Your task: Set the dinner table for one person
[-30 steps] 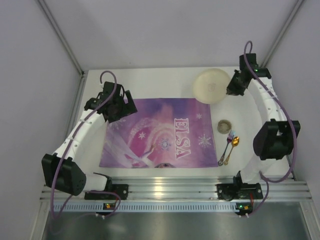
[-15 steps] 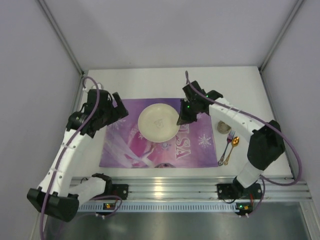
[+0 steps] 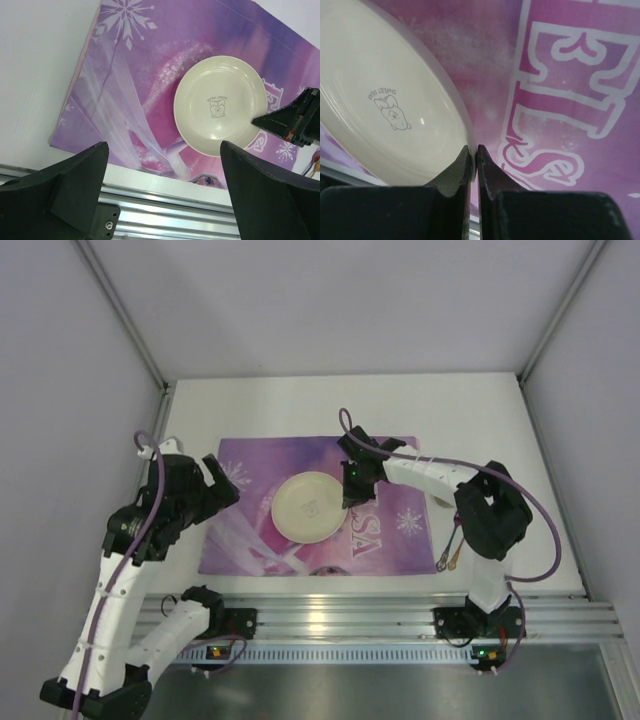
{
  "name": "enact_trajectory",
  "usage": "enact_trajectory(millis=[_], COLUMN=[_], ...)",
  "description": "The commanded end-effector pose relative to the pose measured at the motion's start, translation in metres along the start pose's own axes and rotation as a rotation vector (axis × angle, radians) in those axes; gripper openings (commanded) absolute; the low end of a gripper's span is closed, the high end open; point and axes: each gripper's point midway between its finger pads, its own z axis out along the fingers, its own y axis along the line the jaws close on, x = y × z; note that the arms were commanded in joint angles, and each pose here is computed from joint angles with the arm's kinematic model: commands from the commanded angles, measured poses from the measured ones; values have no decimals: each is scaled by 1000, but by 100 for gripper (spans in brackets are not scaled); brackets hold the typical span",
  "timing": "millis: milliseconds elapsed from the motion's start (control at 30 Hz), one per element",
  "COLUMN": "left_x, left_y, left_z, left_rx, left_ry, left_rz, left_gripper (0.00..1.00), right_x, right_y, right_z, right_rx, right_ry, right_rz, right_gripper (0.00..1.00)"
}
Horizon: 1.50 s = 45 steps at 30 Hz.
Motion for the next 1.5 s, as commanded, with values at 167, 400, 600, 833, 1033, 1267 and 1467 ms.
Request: enact_trajectory(millis=[167, 400, 600, 833, 1033, 1267, 1467], left_x=[11, 5, 3, 17, 31, 36, 31], left_y=[18, 10, 1, -6, -8, -6, -11], left_z=[-8, 1, 12, 28, 40, 49, 55], left_rx=[-56, -46, -35, 2, 30, 22, 17], left_ry=[24, 31, 49, 86, 119, 131, 134], left_rz=[20, 41, 47, 9, -19, 4, 19], left_gripper=[99, 98, 98, 99, 98, 98, 98], right_x=[-7, -15, -39, -41, -27, -28, -39], right_y=[-9, 14, 15, -115, -226, -278, -299], right_z=[23, -2, -84, -131, -128, -105, -101], right_rx=[48, -51, -113, 44, 206, 292, 332], right_ry=[-36, -53, -189, -255, -205, -107, -105], right_rz=[-12, -91, -132, 81, 346, 468, 498], right_gripper=[23, 59, 63, 68, 69, 66, 65])
